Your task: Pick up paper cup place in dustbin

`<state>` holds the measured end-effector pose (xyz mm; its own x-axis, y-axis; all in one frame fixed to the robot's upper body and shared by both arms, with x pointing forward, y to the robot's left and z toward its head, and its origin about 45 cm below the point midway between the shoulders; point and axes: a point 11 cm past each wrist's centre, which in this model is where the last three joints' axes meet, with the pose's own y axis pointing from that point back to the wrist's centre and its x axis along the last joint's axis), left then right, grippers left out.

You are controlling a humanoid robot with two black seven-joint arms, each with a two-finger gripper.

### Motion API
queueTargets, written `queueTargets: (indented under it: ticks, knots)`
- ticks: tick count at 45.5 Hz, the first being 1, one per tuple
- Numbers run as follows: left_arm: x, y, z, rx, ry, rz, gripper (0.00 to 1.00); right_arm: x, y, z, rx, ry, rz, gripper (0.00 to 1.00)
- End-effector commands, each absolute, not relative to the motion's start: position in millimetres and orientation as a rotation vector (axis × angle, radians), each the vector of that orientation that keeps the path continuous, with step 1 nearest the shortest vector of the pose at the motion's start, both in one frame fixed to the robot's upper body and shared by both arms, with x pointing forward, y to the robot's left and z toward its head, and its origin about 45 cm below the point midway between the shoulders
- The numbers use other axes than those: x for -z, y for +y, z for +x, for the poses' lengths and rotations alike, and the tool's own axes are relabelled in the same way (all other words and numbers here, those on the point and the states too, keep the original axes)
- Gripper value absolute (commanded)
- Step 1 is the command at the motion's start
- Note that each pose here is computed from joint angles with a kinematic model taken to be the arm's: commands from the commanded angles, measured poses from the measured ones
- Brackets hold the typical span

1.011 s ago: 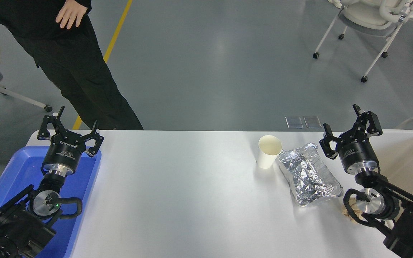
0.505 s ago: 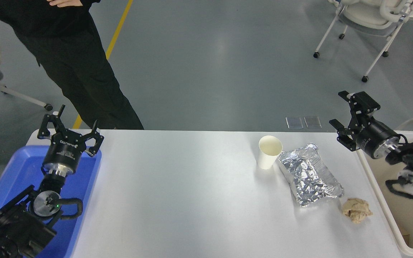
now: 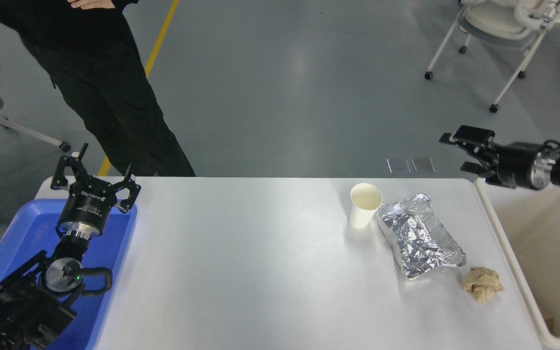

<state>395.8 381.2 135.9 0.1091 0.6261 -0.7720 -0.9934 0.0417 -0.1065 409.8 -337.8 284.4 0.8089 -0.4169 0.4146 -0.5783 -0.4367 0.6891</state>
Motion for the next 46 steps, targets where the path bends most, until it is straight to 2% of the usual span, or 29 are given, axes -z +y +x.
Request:
queueTargets:
  ticks: [1,5,13,21,33,46]
  knots:
    - [-135.9,381.2,395.7,-1.371,0.624,-0.749,1.00,-336,-278,400,-0.270,-0.287,1.993,1.00]
    - [-135.9,381.2,395.7,-1.371,0.624,-0.749,1.00,-349,-265,396,-0.297,-0.185,1.954,1.00]
    - [-135.3,381.3,395.2,-1.372,0.625,-0.749,1.00,-350,-252,375,-0.178,0.011,1.686,1.00]
    - [-135.3,381.3,395.2,-1.372,0.625,-0.749,1.00,-365,-236,383,-0.230,-0.037,1.604,1.00]
    - [-135.7,380.9,395.8,-1.369,0.626,-0.747,1.00,-388,-245,388,-0.120,-0.245,1.703,1.00]
    - [-135.6,380.8,395.8,-1.369,0.626,-0.745,1.00,-404,-249,380,-0.139,-0.239,1.566,1.00]
